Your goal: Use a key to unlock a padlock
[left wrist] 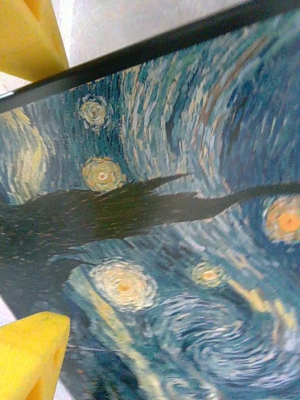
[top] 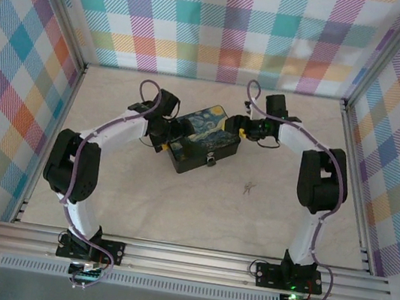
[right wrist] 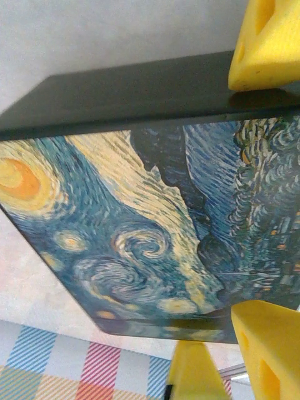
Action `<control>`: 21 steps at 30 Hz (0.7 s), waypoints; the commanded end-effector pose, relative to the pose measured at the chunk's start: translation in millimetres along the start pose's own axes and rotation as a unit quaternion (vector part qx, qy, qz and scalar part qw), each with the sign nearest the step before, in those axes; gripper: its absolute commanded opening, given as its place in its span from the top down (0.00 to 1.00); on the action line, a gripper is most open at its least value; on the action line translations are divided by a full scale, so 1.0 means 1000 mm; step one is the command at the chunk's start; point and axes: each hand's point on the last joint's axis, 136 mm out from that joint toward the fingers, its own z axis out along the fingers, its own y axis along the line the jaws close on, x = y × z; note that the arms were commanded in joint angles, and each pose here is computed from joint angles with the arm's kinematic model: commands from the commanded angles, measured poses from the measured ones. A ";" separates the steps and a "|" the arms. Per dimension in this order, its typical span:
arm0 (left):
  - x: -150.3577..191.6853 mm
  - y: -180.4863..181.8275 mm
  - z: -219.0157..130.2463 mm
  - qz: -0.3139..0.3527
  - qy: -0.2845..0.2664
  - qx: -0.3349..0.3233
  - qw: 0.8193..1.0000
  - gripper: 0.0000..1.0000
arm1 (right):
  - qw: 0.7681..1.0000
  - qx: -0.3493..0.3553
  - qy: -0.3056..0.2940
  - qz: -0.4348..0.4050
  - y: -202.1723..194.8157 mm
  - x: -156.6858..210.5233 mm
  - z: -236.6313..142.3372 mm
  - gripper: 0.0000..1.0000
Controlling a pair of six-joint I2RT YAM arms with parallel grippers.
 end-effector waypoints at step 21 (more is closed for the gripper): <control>-0.024 0.025 -0.067 0.136 -0.065 -0.075 0.986 0.04 | 0.965 0.181 -0.028 0.190 -0.059 0.059 -0.076 0.16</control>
